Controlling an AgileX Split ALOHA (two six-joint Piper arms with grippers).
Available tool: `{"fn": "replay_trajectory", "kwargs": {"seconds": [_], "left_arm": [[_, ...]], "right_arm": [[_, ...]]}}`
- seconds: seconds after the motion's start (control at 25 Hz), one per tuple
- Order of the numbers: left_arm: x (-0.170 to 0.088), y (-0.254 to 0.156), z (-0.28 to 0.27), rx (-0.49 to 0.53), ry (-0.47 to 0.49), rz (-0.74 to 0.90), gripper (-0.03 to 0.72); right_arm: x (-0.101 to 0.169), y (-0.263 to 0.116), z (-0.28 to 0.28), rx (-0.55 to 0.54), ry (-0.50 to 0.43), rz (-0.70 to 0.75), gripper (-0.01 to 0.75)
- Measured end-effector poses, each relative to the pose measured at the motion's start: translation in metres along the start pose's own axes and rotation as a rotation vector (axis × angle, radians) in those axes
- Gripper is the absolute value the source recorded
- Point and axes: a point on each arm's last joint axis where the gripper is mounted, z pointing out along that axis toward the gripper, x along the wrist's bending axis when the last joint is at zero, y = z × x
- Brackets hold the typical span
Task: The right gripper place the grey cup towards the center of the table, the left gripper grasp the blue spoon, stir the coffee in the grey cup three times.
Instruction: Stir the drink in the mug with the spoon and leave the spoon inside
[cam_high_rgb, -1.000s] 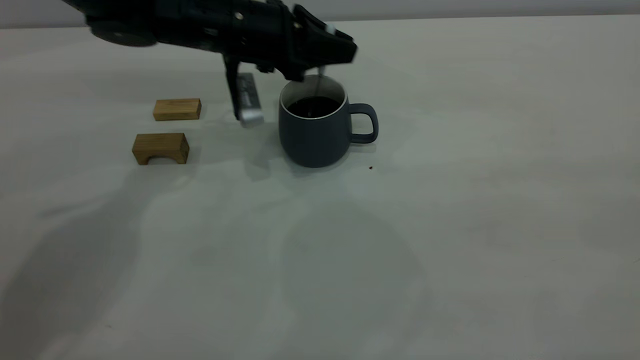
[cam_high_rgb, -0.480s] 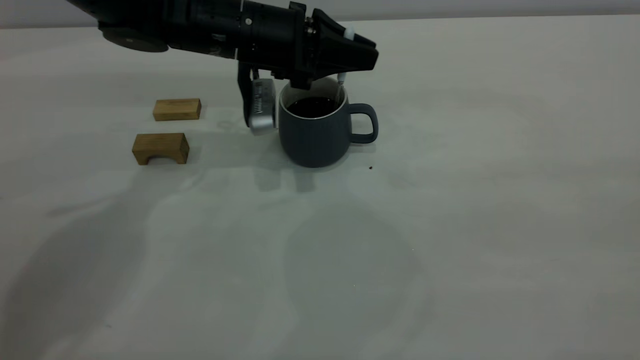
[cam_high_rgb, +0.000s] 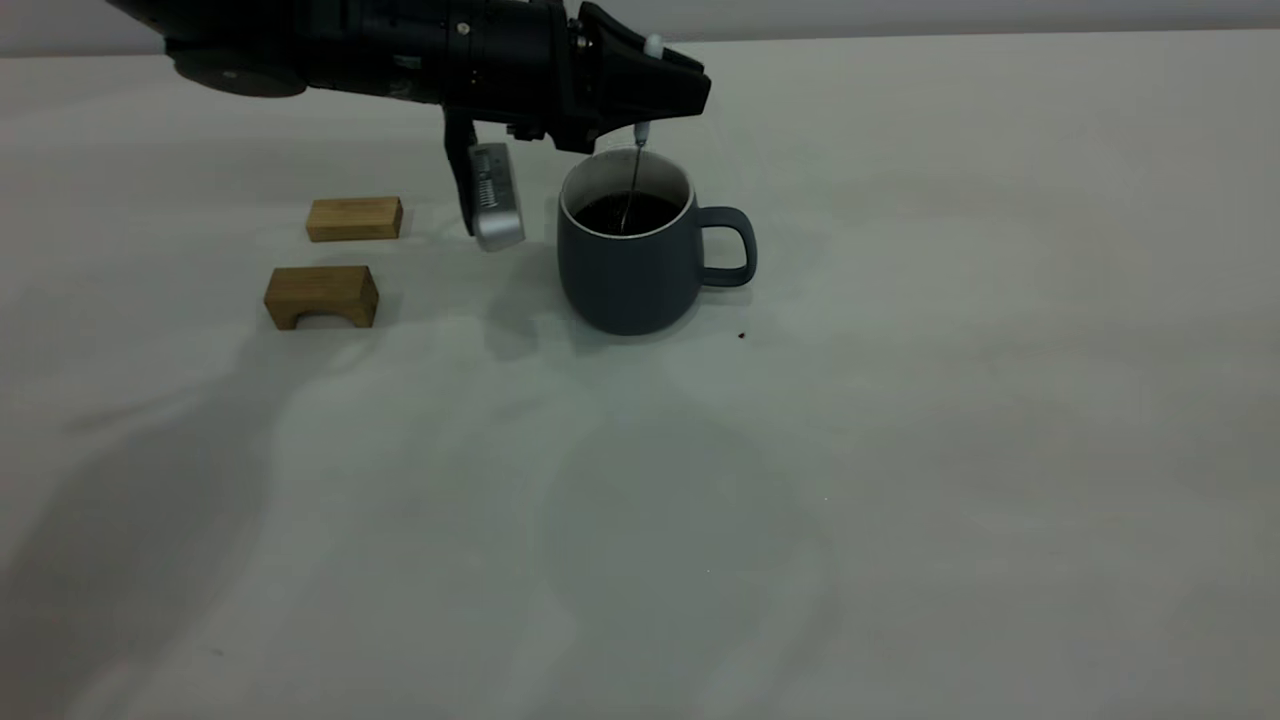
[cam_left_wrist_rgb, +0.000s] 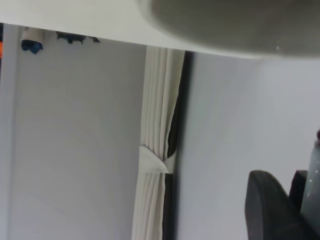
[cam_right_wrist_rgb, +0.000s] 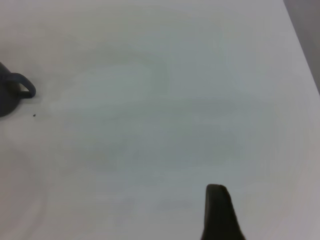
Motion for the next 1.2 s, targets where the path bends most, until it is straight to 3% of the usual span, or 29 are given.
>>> {"fn": "replay_trajectory", "kwargs": {"seconds": [0.68, 1.2], "left_arm": [[0.014, 0.000, 0.004, 0.019, 0.187, 0.029, 0.133], [-0.003, 0.004, 0.001, -0.004, 0.022, -0.032, 0.133]], "right_arm": [[0.000, 0.000, 0.000, 0.000, 0.000, 0.000, 0.529], [0.000, 0.000, 0.000, 0.000, 0.000, 0.000, 0.529]]}}
